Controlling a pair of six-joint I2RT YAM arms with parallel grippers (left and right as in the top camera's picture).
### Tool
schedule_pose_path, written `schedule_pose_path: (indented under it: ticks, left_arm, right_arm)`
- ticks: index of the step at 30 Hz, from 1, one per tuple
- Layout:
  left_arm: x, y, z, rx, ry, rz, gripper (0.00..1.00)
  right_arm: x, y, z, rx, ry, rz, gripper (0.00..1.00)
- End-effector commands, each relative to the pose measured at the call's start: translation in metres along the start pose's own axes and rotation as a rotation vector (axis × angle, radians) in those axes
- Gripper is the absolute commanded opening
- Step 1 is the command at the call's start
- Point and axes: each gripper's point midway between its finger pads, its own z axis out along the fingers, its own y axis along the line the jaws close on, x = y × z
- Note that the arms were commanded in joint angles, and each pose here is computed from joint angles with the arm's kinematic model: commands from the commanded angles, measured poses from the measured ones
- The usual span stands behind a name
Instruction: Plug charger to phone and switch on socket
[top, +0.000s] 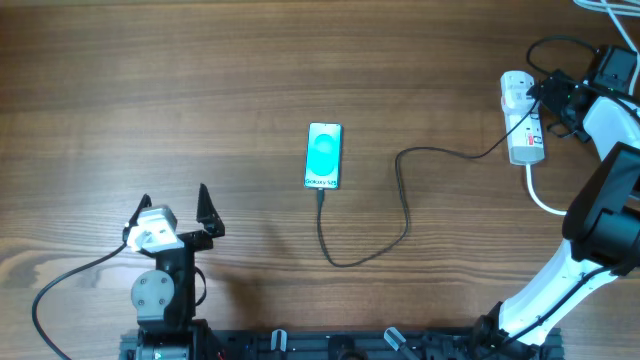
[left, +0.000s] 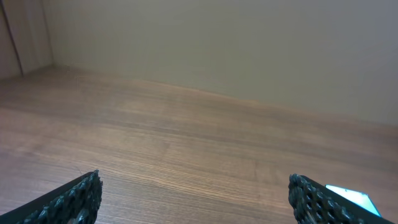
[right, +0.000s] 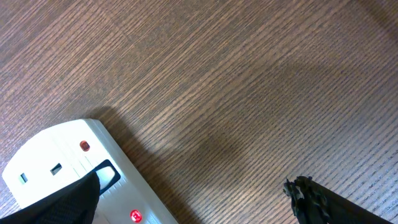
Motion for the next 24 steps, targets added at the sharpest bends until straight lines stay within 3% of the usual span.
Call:
schedule_pose_path:
  ticks: [1,24]
  left_arm:
    - [0.0047,-0.0146,-0.0013,0.094,0.018,0.084,1.00]
    - [0.0042,-0.0144,-0.0011,0.093,0.017,0.062,1.00]
  right_arm:
    - [0.0132,0.0105,0.0067,-0.025,0.041,-0.027,1.00]
    - [0.0131,0.0105,0.0067,-0.025,0.040,-0.028,1.00]
